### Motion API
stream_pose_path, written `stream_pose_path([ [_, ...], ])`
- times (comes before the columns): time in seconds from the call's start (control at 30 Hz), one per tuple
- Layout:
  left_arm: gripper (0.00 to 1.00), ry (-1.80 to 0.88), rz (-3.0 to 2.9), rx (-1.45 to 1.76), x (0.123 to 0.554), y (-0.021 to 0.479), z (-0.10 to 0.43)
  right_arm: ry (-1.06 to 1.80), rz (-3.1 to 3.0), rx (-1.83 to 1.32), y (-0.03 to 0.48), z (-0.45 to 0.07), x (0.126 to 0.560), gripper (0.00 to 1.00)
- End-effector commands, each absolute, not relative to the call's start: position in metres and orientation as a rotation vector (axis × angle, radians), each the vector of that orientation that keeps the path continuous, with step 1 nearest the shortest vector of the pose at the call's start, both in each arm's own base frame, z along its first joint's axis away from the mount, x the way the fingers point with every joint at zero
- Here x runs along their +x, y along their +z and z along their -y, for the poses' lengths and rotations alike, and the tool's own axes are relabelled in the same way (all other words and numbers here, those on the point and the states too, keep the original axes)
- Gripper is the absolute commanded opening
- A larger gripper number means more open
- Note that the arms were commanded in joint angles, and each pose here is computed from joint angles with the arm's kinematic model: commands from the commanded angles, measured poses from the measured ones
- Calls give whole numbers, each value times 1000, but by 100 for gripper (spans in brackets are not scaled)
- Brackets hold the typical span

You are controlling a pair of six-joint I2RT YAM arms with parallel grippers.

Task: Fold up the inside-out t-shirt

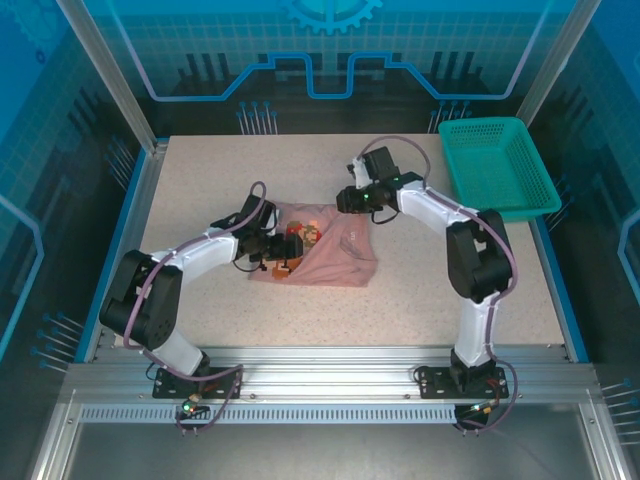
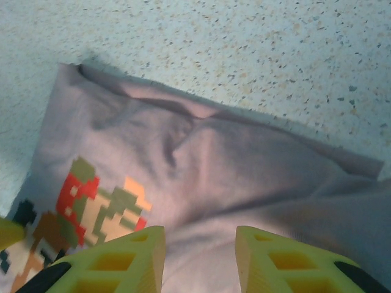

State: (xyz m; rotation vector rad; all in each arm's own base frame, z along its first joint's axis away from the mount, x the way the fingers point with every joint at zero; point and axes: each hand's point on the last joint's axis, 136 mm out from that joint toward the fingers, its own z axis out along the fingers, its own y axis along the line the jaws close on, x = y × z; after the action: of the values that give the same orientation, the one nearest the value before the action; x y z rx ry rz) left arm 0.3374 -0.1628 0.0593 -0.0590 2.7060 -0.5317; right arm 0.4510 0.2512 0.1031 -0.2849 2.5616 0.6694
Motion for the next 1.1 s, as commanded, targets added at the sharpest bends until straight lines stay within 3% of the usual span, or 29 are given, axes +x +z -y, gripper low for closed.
stream_pose_path([
  [0.0, 86, -566, -2700, -11, 335, 56, 167, 603, -2654, -228, 78, -238, 459, 36],
  [0.33, 86, -600, -2809, 12, 307, 28, 179, 504, -2840, -109, 25, -202, 456, 35],
  [0.57, 85, -741, -2816, 156, 287, 42, 226, 489, -2718, -191, 81, -190, 467, 40],
  [0.73, 86, -870, -2705, 247, 288, 86, 256, 540, -2649, -268, 121, -196, 431, 43],
  [0.9, 86, -884, -2552, 126, 333, 117, 235, 725, -2663, -226, 117, -206, 363, 44],
  [1.07, 83, -918, -2561, 46, 389, 106, 233, 874, -2707, -180, 90, -231, 321, 43],
])
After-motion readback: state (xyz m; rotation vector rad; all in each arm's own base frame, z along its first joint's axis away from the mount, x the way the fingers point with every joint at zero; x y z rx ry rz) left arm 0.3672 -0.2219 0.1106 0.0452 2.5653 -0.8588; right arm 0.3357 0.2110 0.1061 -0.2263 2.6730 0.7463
